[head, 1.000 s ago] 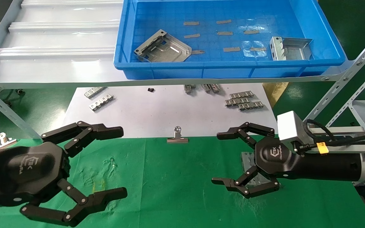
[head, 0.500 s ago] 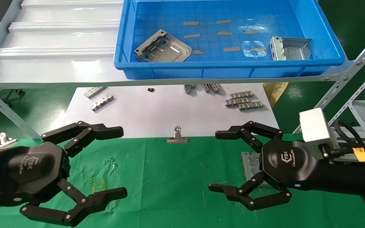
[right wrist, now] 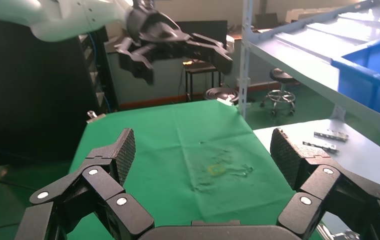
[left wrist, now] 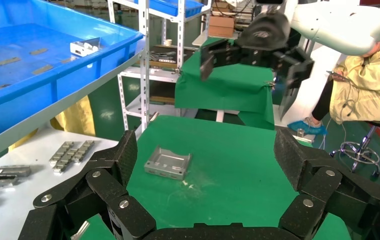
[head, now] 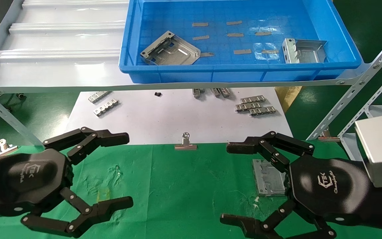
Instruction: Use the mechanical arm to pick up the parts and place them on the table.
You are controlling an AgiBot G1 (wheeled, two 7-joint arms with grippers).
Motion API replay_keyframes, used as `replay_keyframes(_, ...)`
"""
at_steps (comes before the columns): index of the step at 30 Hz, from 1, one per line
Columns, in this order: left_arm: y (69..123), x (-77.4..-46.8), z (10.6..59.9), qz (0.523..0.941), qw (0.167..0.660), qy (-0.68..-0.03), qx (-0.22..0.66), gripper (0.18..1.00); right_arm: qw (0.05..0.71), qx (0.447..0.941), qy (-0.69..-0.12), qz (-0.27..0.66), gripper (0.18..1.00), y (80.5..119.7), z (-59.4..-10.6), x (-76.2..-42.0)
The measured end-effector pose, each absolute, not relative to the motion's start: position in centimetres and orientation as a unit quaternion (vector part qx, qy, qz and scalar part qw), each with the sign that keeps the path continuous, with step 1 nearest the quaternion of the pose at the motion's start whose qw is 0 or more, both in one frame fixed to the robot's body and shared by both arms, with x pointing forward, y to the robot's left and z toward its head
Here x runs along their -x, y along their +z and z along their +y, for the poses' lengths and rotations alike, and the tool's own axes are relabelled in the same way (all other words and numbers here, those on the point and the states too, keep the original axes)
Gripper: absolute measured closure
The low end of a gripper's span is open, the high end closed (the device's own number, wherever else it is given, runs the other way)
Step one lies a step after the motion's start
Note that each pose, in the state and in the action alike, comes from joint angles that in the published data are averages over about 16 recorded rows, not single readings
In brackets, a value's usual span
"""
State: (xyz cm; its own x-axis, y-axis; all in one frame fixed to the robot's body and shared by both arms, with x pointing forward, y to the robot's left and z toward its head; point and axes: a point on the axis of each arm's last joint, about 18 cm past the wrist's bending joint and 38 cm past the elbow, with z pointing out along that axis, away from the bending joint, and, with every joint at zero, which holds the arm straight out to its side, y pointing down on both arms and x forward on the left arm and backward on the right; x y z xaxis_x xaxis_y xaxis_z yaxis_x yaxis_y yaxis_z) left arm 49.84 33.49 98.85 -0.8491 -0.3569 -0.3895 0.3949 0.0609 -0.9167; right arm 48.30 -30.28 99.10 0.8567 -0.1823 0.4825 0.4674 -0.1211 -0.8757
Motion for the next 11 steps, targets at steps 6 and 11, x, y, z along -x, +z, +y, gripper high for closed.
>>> replay_keyframes(6,98.8,-49.8,33.5,0.675,0.274,-0.685,-0.014,0.184,0.660,0.703,-0.243,-0.104,0.179,99.3,-30.2,-47.2)
replay_keyframes(11,98.8,-49.8,33.5,0.675,0.274,-0.685,-0.014,0.184,0.661,0.702,-0.242,-0.106,0.179,99.3,-30.1,-46.8)
